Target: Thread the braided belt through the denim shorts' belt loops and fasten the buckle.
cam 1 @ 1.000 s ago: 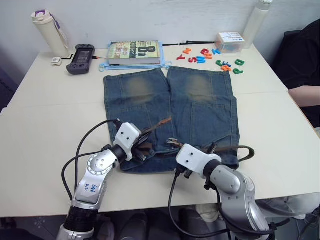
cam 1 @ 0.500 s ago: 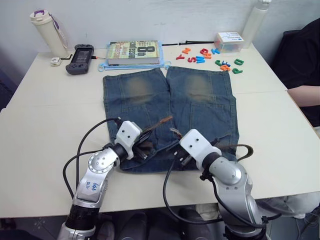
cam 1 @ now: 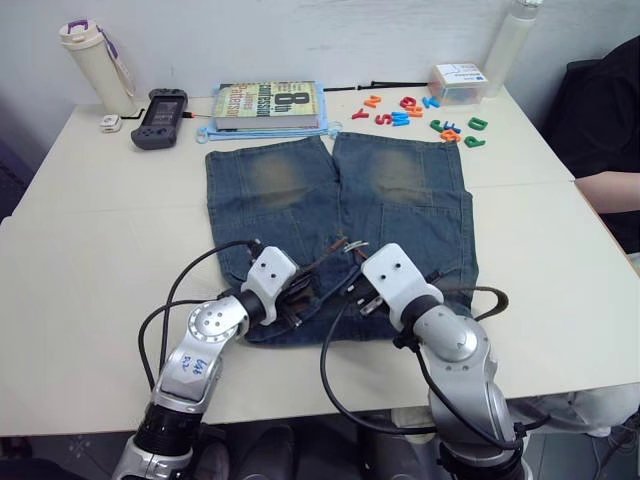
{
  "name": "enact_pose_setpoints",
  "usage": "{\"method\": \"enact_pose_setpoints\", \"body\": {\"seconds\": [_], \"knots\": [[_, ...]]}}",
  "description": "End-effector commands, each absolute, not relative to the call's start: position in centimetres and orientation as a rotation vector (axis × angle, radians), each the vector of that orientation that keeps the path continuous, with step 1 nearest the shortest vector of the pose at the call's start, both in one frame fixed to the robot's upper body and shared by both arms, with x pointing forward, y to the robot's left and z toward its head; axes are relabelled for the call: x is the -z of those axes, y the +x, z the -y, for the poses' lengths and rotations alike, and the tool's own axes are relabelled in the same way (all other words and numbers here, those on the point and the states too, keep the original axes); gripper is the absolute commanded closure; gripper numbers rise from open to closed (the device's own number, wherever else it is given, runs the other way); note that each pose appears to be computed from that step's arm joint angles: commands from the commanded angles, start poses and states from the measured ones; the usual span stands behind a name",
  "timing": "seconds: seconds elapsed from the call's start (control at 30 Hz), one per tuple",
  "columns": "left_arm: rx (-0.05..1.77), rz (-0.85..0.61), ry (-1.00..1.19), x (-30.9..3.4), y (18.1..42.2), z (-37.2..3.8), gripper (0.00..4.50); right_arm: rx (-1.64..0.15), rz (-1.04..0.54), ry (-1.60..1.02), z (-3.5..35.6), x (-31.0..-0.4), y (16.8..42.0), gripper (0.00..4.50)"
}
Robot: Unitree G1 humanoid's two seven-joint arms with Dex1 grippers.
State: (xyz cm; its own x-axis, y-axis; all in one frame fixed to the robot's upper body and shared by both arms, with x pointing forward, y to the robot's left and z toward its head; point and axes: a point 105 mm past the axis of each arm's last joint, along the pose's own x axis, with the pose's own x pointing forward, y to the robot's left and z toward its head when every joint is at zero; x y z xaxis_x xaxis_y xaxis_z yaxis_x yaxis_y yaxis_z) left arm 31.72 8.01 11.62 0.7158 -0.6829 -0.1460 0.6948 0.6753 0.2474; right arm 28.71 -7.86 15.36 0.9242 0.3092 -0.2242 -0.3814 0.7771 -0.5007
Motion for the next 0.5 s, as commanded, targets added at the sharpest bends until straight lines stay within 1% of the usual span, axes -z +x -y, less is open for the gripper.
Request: {"method": "enact_pose_setpoints", "body": {"seconds": [0.03, 0.2, 0.37, 0.5], "knots": [[0.783, -0.041, 0.317, -11.7, 32.0, -7.5, 4.5, -0.317, -0.049, -0.554, 8.1, -17.3, 28.6, 4.44], [0.762, -0.052, 0.289, -11.6, 31.5, -8.0, 4.5, -0.25, -0.093, -0.489, 9.3, -17.1, 28.9, 4.44], [0.698, -0.077, 0.266, -11.6, 31.9, -9.3, 4.5, -0.222, -0.132, -0.44, 9.9, -16.6, 29.1, 4.44], [0.708, -0.081, 0.281, -11.4, 31.4, -9.2, 4.5, -0.202, -0.149, -0.379, 10.0, -16.6, 29.2, 4.44]]}}
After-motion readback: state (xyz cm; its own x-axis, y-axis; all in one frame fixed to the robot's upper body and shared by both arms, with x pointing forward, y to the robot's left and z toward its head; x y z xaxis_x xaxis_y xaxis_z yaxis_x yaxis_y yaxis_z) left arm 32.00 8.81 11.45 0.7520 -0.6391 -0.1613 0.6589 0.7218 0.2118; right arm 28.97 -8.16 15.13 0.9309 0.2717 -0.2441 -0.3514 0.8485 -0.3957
